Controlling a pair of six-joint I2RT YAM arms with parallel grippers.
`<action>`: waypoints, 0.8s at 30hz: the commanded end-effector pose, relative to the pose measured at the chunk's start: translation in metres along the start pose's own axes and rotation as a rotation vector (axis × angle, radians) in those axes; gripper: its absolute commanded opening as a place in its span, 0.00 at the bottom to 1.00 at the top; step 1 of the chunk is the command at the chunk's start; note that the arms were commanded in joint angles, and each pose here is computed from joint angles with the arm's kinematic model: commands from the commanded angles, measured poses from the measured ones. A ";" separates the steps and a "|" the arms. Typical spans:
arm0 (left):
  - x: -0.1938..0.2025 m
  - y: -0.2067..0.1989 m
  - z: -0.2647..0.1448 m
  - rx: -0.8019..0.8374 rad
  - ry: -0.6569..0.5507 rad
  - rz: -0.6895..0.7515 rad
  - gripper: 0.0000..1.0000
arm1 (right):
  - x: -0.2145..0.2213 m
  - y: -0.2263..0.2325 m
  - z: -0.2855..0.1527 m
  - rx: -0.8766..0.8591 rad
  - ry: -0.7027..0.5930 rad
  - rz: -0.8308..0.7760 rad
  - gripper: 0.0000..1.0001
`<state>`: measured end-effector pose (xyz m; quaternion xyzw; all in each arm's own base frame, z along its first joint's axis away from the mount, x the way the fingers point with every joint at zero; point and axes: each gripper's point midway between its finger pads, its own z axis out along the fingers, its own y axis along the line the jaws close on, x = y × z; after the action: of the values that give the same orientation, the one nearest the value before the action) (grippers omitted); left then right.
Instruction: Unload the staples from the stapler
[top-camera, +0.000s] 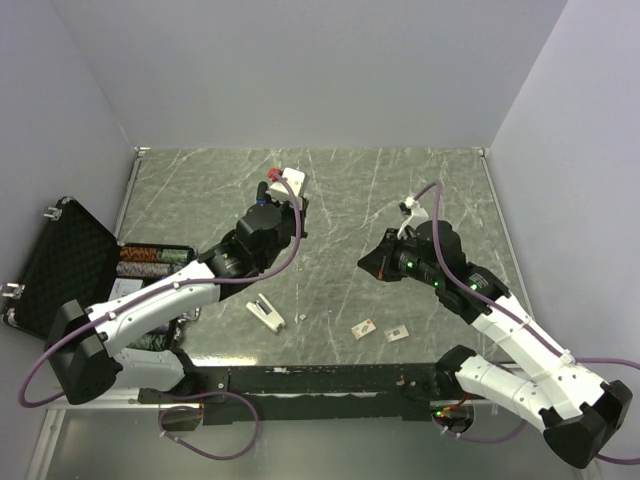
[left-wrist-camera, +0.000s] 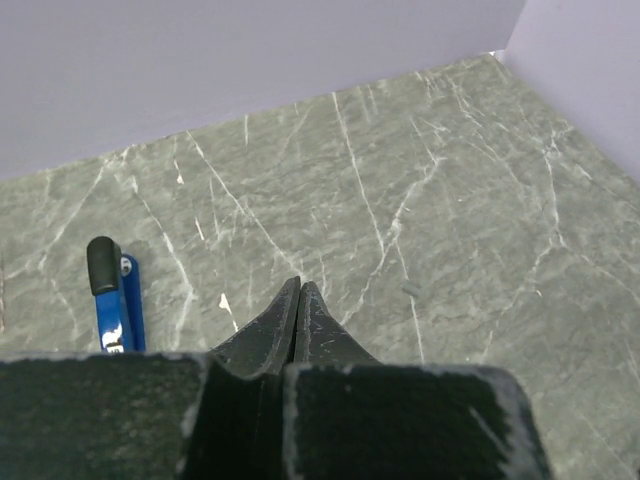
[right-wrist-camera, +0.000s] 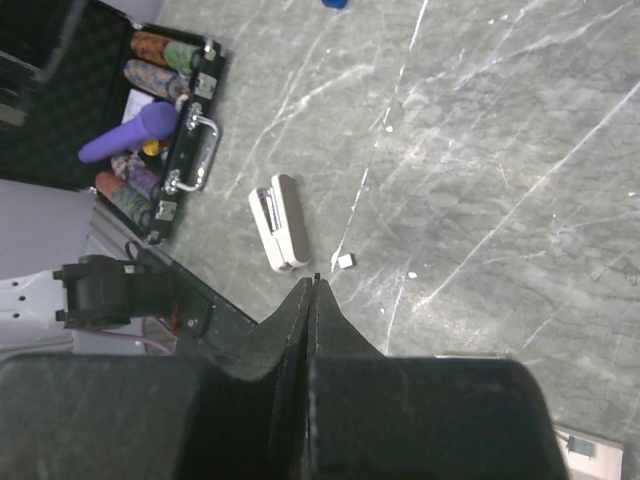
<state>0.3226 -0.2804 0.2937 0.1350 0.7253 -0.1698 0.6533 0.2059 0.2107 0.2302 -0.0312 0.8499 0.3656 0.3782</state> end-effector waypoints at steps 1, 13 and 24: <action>-0.016 -0.004 -0.001 0.018 -0.027 -0.054 0.00 | 0.004 -0.007 0.008 0.014 0.014 -0.009 0.00; 0.063 0.037 -0.034 -0.202 0.228 -0.263 0.34 | 0.009 -0.009 0.020 0.016 0.050 -0.020 0.32; 0.174 0.063 -0.088 -0.400 0.486 -0.559 0.67 | 0.012 -0.008 0.026 0.006 0.079 -0.024 0.44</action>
<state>0.2708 -0.2017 0.1490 -0.0851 0.8761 -0.1411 0.4531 0.2115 0.2192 0.1976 -0.0462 0.8744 0.3457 0.3373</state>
